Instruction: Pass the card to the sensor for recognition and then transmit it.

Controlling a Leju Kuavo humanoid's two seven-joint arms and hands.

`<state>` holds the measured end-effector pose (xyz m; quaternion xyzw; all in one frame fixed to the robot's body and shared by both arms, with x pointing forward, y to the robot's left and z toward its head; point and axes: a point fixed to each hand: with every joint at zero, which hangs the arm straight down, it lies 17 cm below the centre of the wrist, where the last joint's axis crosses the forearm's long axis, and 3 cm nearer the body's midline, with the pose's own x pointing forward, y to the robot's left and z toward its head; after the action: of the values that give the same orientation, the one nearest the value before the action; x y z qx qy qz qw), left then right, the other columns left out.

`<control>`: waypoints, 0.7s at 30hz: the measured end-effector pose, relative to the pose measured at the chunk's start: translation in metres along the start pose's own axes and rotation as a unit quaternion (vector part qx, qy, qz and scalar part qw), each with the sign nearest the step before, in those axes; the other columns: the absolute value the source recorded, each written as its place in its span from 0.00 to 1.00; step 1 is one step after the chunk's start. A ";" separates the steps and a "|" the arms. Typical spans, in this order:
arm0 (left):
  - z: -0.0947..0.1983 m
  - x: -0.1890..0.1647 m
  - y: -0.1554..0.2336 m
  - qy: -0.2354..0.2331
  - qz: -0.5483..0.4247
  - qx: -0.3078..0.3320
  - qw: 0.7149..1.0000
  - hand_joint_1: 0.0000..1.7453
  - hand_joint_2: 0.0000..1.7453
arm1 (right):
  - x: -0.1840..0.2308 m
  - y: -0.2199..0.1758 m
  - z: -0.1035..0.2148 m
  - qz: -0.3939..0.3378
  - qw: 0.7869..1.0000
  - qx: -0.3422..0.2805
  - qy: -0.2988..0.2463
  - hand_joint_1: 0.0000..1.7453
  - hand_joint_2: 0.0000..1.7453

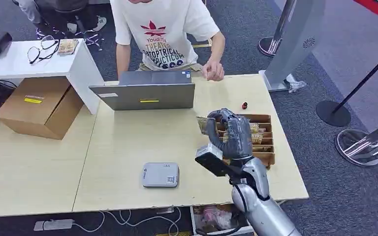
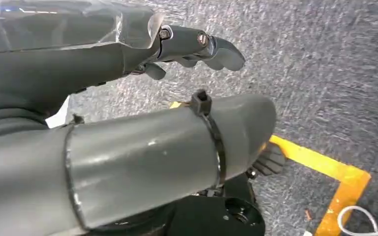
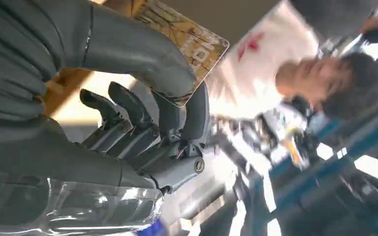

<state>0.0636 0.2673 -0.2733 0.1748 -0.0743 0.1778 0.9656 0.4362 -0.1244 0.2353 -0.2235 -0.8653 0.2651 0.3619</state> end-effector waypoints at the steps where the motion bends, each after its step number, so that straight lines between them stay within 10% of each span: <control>1: 0.000 0.000 0.001 0.002 0.001 0.000 1.000 0.00 0.00 | 0.000 0.004 0.000 -0.034 0.999 0.011 0.009 1.00 1.00; 11: -0.001 -0.007 0.000 0.025 0.003 -0.010 1.000 0.00 0.00 | 0.014 0.040 0.004 -0.293 0.947 0.115 0.057 1.00 1.00; 21: -0.003 -0.006 0.002 0.025 0.003 -0.009 1.000 0.00 0.00 | 0.012 0.045 0.001 -0.317 0.937 0.130 0.063 1.00 1.00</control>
<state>0.0570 0.2683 -0.2763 0.1612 -0.0518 0.1848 0.9681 0.4364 -0.0834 0.2133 0.0951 -0.8249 0.2322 0.5064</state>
